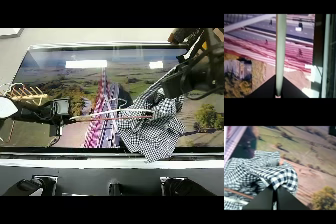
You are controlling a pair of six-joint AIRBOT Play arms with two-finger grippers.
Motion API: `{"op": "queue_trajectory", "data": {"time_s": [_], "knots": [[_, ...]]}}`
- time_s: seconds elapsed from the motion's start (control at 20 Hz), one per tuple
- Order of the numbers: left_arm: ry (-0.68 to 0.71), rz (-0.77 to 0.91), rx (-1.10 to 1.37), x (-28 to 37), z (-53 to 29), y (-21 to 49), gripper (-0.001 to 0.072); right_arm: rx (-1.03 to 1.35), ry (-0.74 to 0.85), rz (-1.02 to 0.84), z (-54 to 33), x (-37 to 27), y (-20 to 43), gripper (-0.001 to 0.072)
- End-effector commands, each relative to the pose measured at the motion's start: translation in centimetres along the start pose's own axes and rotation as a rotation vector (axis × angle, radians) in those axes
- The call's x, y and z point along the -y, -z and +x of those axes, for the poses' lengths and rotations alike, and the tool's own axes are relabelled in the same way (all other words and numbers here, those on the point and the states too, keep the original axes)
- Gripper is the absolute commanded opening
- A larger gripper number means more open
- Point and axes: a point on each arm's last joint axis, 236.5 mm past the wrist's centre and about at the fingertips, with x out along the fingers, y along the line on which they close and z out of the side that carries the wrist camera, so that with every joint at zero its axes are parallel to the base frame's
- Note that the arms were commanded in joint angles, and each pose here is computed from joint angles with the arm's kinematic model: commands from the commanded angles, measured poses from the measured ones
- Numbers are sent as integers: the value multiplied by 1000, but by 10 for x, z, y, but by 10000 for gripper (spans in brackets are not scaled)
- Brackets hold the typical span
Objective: Fold the clothes and pants, and hang the long-sleeved shirts on hangers.
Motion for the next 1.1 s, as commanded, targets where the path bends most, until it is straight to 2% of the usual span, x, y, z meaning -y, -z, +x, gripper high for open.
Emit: {"op": "queue_trajectory", "data": {"time_s": [0.0, 0.2, 0.5, 1.05], "knots": [[-37, -4, 58, -17, 10, -11, 30, -24, -83, -22, 3, -22, 3, 36], [-81, -39, -1, -30, 14, 4, 30, -68, -65, -10, 2, -17, 14, 36], [-77, -116, -104, -29, 4, 38, 30, -57, 33, 31, -6, 11, 17, 36], [-146, -95, -75, -28, -21, 26, 30, -57, 102, 55, -8, 27, 17, 36]]}}
